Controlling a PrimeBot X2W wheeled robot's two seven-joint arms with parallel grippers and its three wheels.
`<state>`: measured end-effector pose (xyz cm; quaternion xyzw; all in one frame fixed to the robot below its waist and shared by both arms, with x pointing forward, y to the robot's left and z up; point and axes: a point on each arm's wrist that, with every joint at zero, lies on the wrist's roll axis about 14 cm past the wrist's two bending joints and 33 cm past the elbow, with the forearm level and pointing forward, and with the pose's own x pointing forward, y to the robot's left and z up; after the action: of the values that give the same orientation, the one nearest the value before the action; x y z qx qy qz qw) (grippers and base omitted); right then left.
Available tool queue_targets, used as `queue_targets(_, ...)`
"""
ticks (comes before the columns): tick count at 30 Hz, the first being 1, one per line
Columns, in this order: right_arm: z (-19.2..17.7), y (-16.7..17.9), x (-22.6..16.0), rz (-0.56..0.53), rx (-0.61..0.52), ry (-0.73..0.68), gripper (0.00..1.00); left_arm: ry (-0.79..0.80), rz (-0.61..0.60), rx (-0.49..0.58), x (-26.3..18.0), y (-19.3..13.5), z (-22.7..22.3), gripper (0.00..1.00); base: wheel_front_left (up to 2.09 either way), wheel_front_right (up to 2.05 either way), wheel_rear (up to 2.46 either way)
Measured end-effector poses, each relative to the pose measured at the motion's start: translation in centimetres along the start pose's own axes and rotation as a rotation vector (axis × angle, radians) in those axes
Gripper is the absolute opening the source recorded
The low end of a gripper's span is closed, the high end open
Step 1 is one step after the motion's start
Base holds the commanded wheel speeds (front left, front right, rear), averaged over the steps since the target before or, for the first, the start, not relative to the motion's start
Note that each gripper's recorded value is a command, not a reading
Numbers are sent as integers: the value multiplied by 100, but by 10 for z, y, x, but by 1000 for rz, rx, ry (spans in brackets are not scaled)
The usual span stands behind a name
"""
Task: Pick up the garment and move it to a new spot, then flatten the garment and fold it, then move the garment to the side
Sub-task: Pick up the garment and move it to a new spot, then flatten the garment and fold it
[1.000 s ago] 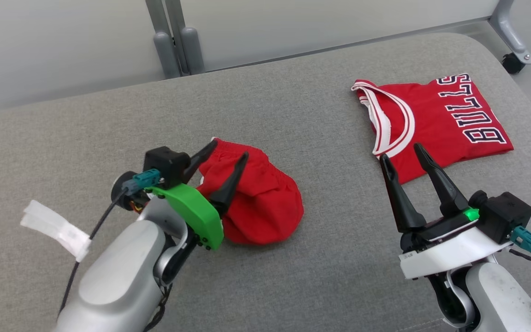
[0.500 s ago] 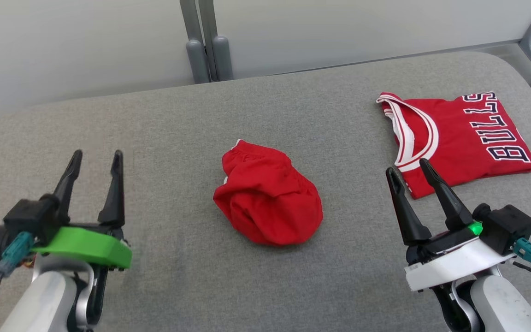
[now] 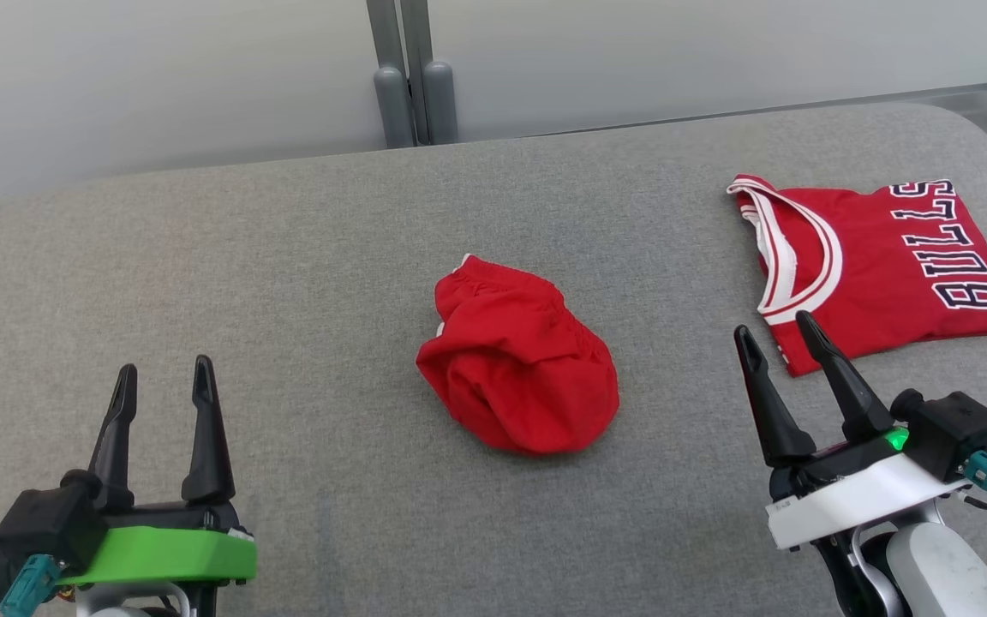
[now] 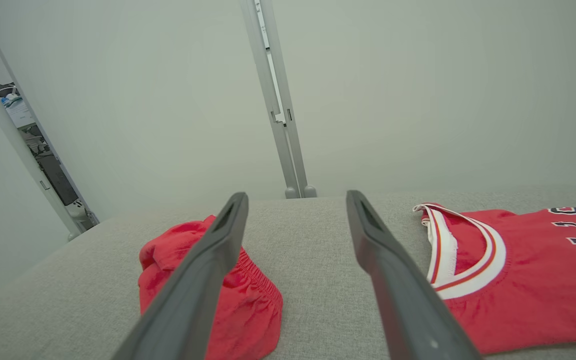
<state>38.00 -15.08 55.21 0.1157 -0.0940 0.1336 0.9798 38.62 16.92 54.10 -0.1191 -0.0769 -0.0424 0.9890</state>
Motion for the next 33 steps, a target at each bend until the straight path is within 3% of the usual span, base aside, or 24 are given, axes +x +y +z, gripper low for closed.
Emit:
queue_targets(10,-15,14,8,67,11,54,100,-9,19,-2,-5,8,-2,100,0,0,0)
queue_targets(19,-93,12,17,135,2,463,100,1,49,-2,-11,17,-7,100,0,0,0)
queue_targets(29,-149,12,51,173,-9,727,100,9,120,-1,-9,41,-12,100,0,0,0)
queue_targets(33,-182,23,45,204,12,855,100,24,163,4,-14,54,-16,100,0,0,0)
